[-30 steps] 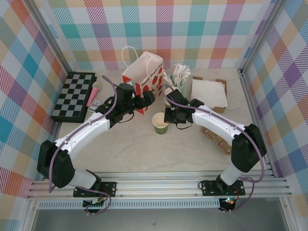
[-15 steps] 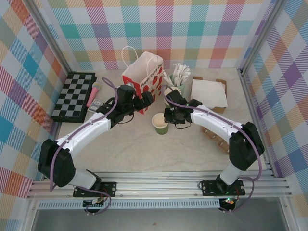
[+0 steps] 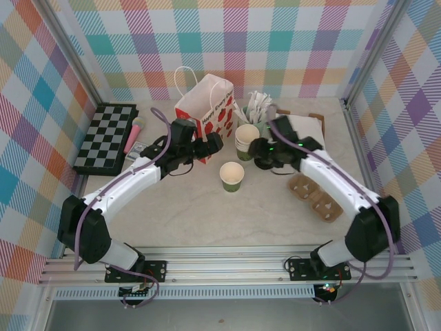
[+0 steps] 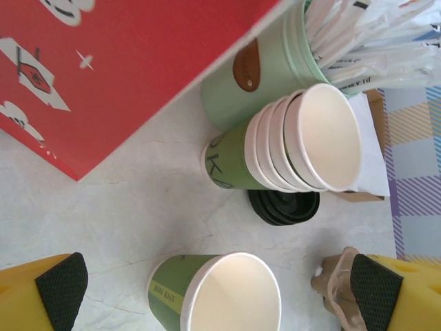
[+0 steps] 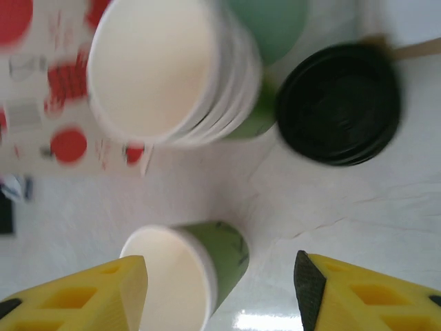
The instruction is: Pack the takeout coffee
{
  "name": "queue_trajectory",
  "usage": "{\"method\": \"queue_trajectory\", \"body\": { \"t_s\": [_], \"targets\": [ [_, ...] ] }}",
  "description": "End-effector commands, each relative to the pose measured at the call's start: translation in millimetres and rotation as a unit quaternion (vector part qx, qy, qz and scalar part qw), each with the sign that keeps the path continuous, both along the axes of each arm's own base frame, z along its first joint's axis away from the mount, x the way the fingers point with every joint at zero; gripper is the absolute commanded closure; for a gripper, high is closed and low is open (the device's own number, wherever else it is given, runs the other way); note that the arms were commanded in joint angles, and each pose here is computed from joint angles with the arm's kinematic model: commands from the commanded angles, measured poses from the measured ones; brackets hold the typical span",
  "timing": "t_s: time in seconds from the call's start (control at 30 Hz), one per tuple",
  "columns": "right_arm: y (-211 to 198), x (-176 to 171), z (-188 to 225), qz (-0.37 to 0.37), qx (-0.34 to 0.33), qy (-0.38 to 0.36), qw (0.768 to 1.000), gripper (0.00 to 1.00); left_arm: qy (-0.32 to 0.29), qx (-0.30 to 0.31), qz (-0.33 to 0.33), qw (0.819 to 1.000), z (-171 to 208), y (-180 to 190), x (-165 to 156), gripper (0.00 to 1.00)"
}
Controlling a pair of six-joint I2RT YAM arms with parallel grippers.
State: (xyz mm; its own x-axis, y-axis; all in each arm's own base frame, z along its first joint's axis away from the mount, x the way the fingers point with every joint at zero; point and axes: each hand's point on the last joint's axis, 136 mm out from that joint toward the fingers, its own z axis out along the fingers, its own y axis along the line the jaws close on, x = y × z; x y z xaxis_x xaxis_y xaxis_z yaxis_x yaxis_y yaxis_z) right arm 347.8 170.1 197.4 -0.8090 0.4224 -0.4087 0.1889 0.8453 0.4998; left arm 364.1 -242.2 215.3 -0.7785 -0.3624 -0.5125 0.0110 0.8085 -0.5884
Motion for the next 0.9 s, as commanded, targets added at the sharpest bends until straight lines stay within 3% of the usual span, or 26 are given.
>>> {"method": "queue_trajectory", "body": {
  "t_s": [0.0,0.2,0.37,0.53,0.87],
  "targets": [
    [-44,7,-23,-0.091,0.066,0.053,0.992,0.42,0.006,-0.02,-0.032,0.999,9,-19,-17,0.0],
    [-64,25,-51,-0.146,0.095,0.114,0.978,0.47,0.014,0.025,-0.03,0.999,-3,-27,-36,0.0],
    [-51,49,-76,-0.184,0.151,0.14,0.961,0.53,0.045,-0.02,0.024,0.999,-21,-21,-41,0.0],
    [-46,61,-95,-0.194,0.14,0.162,0.958,0.6,0.051,0.011,0.049,0.997,-30,-5,-43,0.0],
    [-26,68,-112,-0.178,0.121,0.177,0.96,0.62,0.069,0.024,0.065,0.995,-45,-2,-42,0.0]
  ]
}}
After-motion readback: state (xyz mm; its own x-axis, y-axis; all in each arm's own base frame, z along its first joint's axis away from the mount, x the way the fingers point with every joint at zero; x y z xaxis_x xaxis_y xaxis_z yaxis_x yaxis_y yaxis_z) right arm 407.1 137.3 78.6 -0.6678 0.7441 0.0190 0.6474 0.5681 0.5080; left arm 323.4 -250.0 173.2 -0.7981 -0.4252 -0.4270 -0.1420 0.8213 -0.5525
